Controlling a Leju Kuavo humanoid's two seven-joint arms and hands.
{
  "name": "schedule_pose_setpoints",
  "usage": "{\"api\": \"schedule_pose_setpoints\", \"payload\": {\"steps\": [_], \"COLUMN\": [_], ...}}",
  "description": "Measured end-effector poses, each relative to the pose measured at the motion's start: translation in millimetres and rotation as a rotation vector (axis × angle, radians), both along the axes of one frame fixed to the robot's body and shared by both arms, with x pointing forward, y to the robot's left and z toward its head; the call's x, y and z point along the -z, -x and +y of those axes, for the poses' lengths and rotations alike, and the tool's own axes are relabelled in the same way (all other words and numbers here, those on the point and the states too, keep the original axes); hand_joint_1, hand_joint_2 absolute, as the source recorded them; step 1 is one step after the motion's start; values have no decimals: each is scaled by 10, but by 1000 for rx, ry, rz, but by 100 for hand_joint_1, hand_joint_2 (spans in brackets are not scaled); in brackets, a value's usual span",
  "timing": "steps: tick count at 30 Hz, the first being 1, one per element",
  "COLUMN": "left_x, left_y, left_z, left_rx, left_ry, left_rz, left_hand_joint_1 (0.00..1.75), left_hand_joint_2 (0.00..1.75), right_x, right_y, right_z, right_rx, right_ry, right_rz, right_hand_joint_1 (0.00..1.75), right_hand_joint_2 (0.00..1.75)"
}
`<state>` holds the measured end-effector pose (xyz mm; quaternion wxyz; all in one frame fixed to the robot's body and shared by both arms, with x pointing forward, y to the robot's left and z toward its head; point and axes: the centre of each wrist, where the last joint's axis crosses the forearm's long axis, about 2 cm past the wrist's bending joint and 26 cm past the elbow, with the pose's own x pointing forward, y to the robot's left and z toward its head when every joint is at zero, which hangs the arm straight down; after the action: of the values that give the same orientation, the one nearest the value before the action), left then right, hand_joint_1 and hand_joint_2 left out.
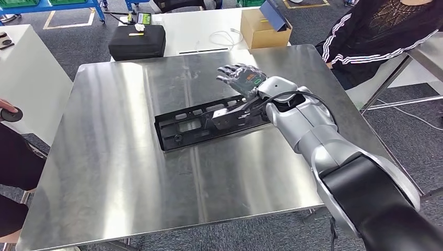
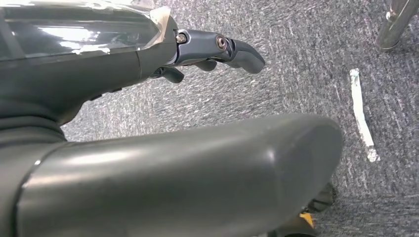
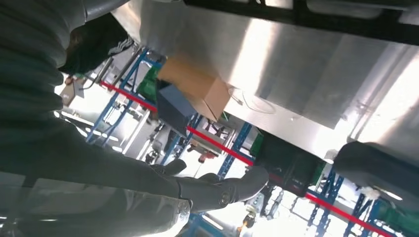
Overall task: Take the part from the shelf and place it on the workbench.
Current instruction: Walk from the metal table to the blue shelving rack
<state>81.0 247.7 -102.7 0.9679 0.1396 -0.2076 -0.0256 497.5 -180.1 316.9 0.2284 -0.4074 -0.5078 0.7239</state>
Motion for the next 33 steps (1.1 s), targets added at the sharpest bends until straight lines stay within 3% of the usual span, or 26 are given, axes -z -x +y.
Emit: {"api": "schedule_pose_setpoints", "payload": {"steps": [6,10,15,20,23,27,30,33], "left_x": [-3,-3,-5,-4,1,19,27,34], "left_y": [-12,-14,-22,-15,13,115,163,206], "left_z": [-6,-7,-14,-12,-3,19,35,50], "left_rx": [0,1,1,-16,-32,-59,-86,-101], "left_ry": [4,7,8,1,-12,-28,-37,-42], "left_rz": [-5,-6,-10,-4,3,28,38,46], "left_hand_joint_1": [0,0,0,0,0,0,0,0], "left_hand_joint_2": [0,0,0,0,0,0,0,0], "right_x": [-335,-399,-547,-523,-310,300,739,1041], "right_y": [-34,-46,-77,-92,-51,164,455,762], "right_z": [103,84,-3,-133,-188,-297,-382,-386], "right_rx": [-19,-17,-47,-113,-186,-317,-409,-452], "right_ry": [-26,-148,-477,-894,-1182,-1556,-1752,-1780], "right_rz": [-30,-8,73,302,527,794,844,871], "right_hand_joint_1": [0,0,0,0,0,0,0,0], "right_hand_joint_2": [175,175,175,175,175,175,175,175]}}
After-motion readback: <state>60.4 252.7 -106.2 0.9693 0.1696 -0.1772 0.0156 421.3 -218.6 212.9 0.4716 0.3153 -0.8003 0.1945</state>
